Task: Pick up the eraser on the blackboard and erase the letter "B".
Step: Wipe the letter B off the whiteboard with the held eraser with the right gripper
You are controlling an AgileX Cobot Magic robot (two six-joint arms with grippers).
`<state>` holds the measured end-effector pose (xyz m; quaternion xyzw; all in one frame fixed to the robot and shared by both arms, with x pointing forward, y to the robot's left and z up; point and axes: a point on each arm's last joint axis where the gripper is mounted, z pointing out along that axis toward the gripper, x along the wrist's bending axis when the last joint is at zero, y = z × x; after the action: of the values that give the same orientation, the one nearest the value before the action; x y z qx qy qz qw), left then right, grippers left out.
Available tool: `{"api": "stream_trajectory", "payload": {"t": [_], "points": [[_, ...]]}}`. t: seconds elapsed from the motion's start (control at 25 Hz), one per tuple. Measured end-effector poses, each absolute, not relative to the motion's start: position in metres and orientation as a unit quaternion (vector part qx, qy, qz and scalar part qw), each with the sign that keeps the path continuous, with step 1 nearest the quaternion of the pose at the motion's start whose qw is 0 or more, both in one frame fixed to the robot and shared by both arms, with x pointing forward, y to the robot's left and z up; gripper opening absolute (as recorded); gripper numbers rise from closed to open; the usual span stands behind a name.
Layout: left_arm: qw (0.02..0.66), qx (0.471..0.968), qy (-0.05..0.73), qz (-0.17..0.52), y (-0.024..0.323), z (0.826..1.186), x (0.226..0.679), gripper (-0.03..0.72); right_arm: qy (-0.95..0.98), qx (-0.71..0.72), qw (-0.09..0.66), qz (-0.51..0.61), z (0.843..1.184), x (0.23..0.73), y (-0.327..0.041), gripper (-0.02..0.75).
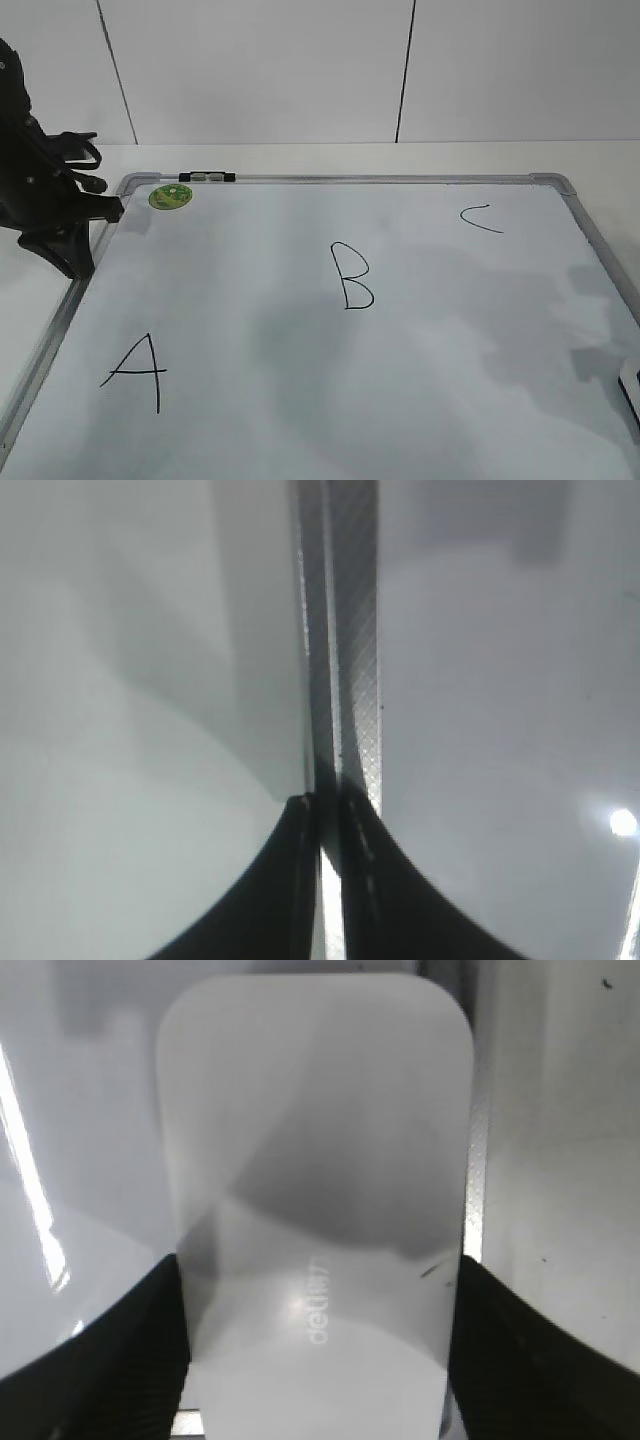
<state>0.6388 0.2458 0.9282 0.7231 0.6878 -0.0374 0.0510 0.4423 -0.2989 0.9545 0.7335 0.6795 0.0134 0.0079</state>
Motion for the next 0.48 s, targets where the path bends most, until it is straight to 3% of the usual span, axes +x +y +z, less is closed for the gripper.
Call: {"api": "stream_trajectory", "payload": {"t": [0.48], "points": [[0.051, 0.722, 0.688, -0.04, 0.2454, 0.9282, 0.6384, 0.02, 0.679, 0.734, -0.004, 0.002, 0.9545, 0.4399, -0.2988, 0.534]]}}
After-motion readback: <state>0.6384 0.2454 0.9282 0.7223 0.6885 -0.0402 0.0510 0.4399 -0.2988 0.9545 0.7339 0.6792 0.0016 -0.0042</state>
